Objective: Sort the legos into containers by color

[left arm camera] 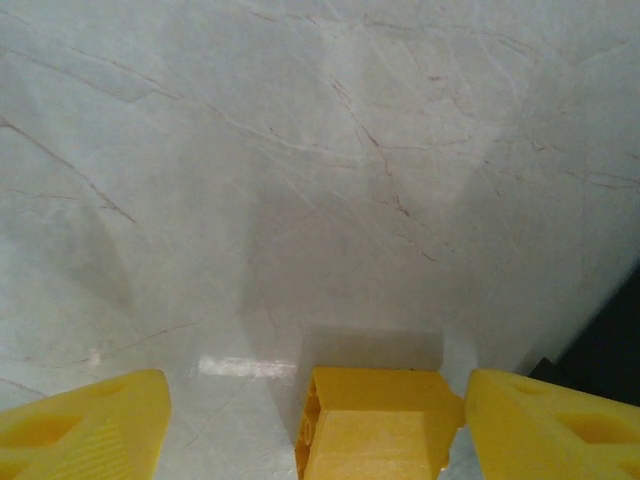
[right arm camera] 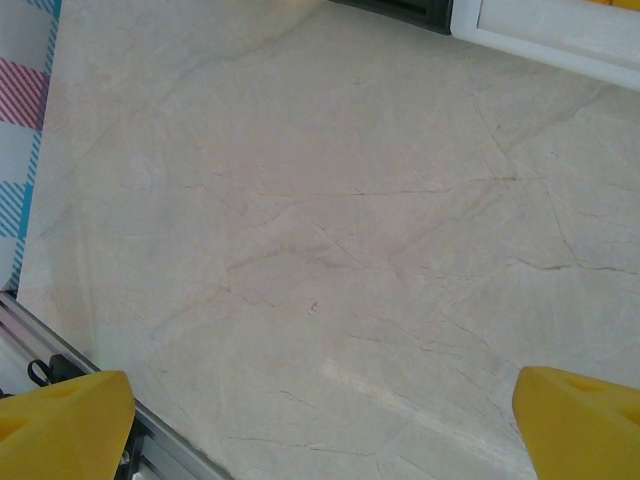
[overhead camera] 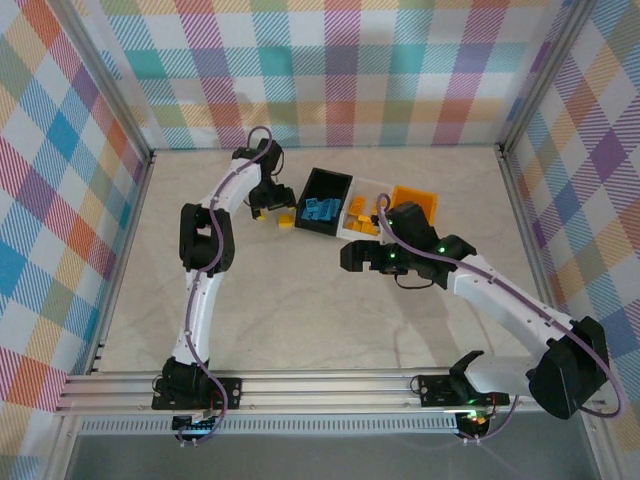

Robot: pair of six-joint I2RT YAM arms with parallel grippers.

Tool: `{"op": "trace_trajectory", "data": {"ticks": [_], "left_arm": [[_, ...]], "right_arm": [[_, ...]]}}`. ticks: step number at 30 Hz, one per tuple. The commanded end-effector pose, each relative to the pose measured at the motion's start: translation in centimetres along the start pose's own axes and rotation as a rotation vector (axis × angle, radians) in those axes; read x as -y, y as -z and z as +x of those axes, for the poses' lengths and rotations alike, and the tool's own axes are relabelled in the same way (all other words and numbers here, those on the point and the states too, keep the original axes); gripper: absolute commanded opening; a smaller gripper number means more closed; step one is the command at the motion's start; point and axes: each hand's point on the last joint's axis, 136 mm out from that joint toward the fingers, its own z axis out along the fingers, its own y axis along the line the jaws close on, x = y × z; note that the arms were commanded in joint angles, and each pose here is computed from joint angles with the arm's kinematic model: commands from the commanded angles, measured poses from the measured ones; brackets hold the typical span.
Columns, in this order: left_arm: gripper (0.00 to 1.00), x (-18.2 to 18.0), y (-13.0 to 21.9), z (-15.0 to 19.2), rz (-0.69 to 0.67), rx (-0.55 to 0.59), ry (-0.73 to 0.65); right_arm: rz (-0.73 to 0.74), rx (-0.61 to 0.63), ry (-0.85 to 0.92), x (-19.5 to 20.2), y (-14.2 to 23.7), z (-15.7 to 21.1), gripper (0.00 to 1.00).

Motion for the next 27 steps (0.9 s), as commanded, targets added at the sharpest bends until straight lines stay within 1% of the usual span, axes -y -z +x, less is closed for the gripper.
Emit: {"op": "trace_trajectory", "data": {"ticks": [1, 12, 21, 27], "left_arm": [[0.77, 1.9, -0.6, 0.7, 0.051, -0.025, -0.059], [0.77, 2.1, -1.7, 1.8, 0.068, -0.071, -0.08], [0.76, 0.7, -2.6, 3.7, -0.03, -0.132, -0.138], [0.76, 0.7, -3.5, 4.8, -0.029, -0.166, -0.155]], "right_arm": [[-0.027, 0.007, -0.004, -1.1, 0.2, -0.7, 0.97], [-0.028, 0.008, -0.018, -0.9, 0.2, -0.4, 0.97], [-0.036, 0.012, -0.025, -1.0, 0.1, -0.5, 0.97], [-0.043, 0.009, -0.026, -1.2, -0.1, -0.6, 0.97]]}}
